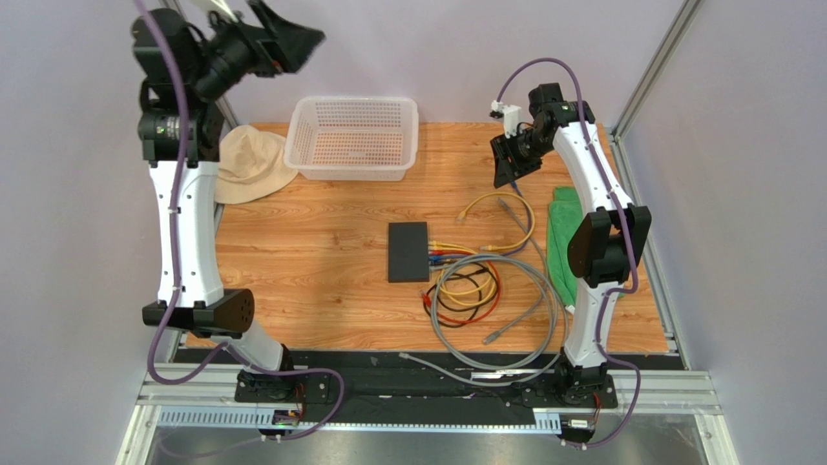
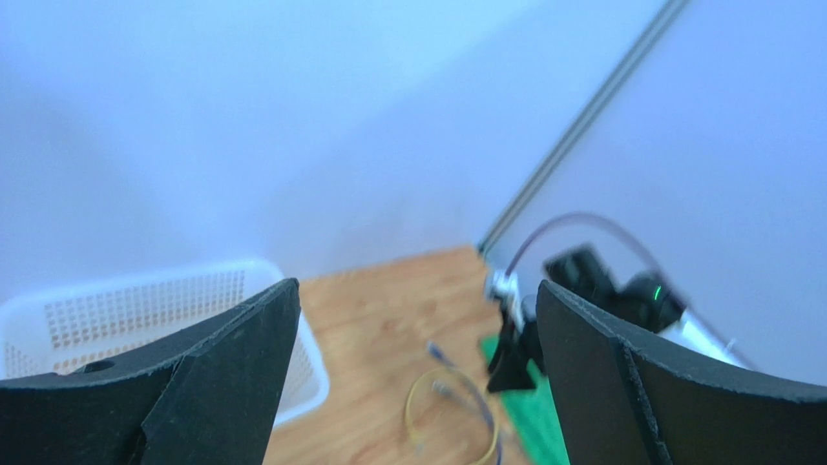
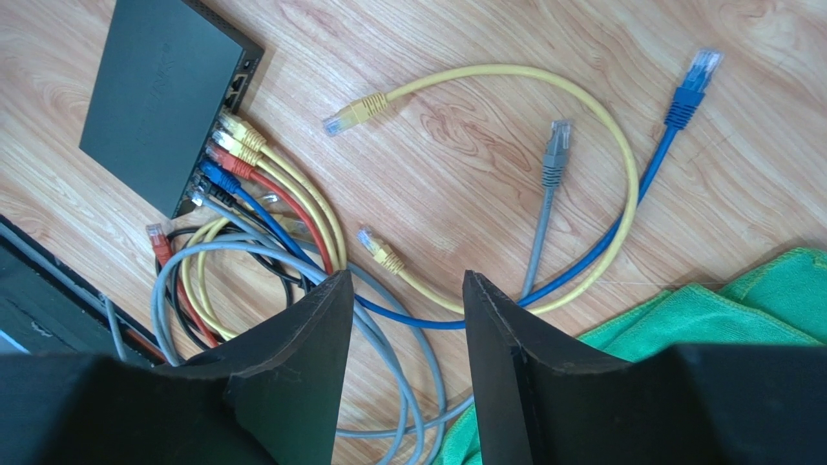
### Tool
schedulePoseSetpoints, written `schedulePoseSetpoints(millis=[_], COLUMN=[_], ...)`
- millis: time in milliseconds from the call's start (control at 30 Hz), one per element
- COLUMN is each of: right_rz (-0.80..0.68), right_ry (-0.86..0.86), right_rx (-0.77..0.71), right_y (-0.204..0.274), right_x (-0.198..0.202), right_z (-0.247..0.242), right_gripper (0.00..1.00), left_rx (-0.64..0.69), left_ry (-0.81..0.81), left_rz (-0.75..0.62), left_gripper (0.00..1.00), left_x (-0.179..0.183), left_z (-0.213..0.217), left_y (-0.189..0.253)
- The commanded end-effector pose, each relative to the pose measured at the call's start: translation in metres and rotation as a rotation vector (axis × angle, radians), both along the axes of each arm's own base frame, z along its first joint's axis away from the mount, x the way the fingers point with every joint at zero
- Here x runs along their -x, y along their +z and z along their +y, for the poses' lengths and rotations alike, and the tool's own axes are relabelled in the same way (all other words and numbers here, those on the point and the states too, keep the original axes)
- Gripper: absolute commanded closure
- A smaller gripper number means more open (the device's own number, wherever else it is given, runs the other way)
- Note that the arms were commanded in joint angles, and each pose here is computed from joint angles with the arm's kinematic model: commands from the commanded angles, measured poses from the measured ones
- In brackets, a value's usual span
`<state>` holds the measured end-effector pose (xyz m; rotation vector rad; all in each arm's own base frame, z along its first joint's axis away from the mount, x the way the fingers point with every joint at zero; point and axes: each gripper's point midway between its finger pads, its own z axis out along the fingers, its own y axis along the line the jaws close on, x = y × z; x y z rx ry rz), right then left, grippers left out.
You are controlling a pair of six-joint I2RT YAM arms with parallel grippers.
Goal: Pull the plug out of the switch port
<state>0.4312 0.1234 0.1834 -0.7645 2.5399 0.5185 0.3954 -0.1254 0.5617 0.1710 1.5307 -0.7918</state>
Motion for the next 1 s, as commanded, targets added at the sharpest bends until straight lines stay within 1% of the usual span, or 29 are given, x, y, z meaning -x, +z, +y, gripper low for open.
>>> schedulePoseSetpoints(millis=[0, 33, 67, 133, 233, 400, 567, 800, 967], right_rz=[0.037, 0.046, 0.056, 0.077, 0.086, 0.056, 0.065, 0.079, 0.077], right_ry=[-0.001, 0.003, 0.015, 0.019, 0.015, 0.017, 0.034, 0.037, 0.041], right_rx=[-0.035, -0.036, -0.045, -0.048, -0.059, -0.08, -0.086, -0.087, -0.089], right_y=[0.002, 0.002, 0.002, -0.001, -0.004, 0.001, 0.002, 0.001, 0.002], right_x=[0.007, 0.009, 0.011, 0.014, 0.008, -0.003, 0.004, 0.01, 0.012], right_z=[0.018, 0.02, 0.022, 0.024, 0.027, 0.037, 0.044, 0.047, 0.051], right_gripper=[0.5, 0.5, 0.5, 0.5, 0.5, 0.5, 0.5, 0.5, 0.5], left_rx=[0.312, 0.315, 0.315, 0.334, 0.362, 0.366, 0.394, 0.388, 0.423], left_ry=[-0.019, -0.02, -0.021, -0.044, -0.085, -0.085, -0.09, -0.105, -0.1], left_rz=[-0.026, -0.082, -0.091, -0.123, -0.115, -0.119, -0.1, -0.096, -0.071], left_gripper=[0.01, 0.01, 0.01, 0.01, 0.01, 0.01, 0.01, 0.01, 0.01], left_x=[-0.027, -0.023, -0.025, -0.017, -0.011, -0.006, -0.006, -0.003, -0.005], left_z=[0.022, 0.024, 0.025, 0.024, 0.019, 0.02, 0.019, 0.02, 0.021], left_y=[0.052, 0.067, 0.069, 0.082, 0.087, 0.09, 0.091, 0.091, 0.09])
